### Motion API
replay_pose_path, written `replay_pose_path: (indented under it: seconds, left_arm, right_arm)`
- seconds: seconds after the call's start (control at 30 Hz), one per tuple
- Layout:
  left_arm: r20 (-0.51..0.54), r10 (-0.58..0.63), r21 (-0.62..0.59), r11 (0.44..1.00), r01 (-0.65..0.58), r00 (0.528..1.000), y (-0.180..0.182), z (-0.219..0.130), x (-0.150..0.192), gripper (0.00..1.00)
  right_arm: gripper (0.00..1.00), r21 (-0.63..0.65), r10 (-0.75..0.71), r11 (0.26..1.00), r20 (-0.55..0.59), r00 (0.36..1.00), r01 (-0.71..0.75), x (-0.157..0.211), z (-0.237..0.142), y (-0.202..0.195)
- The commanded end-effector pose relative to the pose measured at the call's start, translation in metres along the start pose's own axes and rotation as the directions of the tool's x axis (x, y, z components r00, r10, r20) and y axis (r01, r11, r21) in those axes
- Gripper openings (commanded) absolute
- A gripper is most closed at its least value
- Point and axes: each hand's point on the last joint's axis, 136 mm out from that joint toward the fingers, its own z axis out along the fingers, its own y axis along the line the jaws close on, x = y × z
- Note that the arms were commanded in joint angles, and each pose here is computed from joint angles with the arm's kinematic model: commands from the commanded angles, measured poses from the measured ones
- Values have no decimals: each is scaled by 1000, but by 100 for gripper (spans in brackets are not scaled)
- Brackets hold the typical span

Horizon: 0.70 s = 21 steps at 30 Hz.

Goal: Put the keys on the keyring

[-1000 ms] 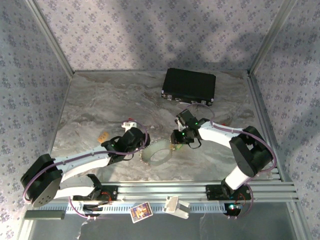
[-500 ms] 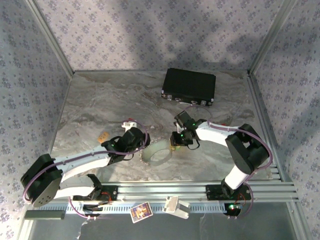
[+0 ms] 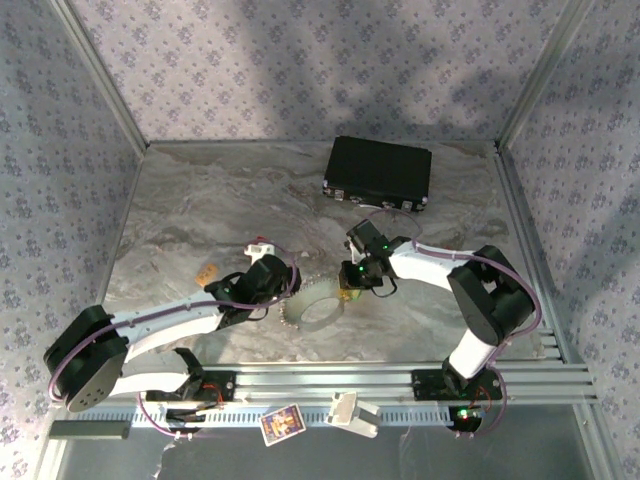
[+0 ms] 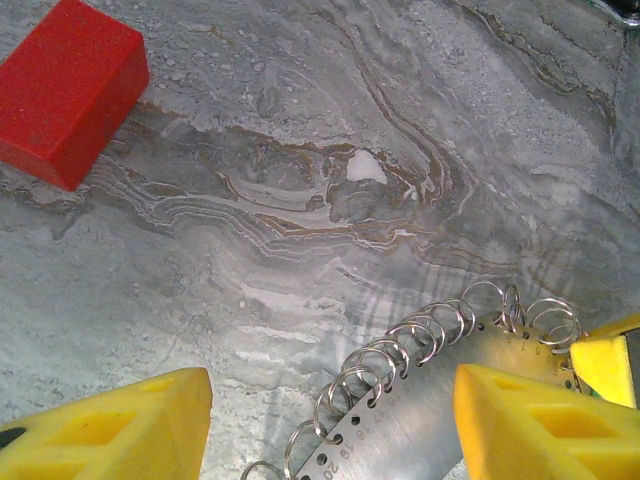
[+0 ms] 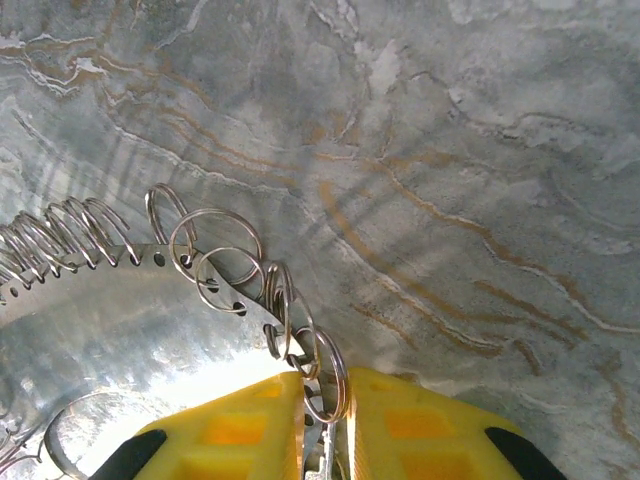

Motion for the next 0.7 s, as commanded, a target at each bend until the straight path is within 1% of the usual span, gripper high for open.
replay_pose_path:
  seconds: [0.0, 0.47, 0.57, 0.67]
  left_arm:
    - [0, -13, -4, 1000, 13, 1000, 2, 1, 1, 64]
    - [3, -18, -5, 1000, 18, 1000, 4, 0, 1, 64]
    - [4, -18, -6, 1000, 18, 1000, 4, -1, 1, 64]
    - [6, -17, -8, 1000, 17, 1000, 4, 0, 0, 64]
  right_arm:
    - [18, -3, 5, 1000, -4, 1000, -5, -5, 1, 2]
    - [16, 3, 3, 1000, 11, 1000, -3, -13, 3, 0]
    - [13, 7, -3, 1000, 12, 1000, 3, -15, 3, 0]
    - [7, 13, -13, 1000, 17, 1000, 13, -17, 3, 0]
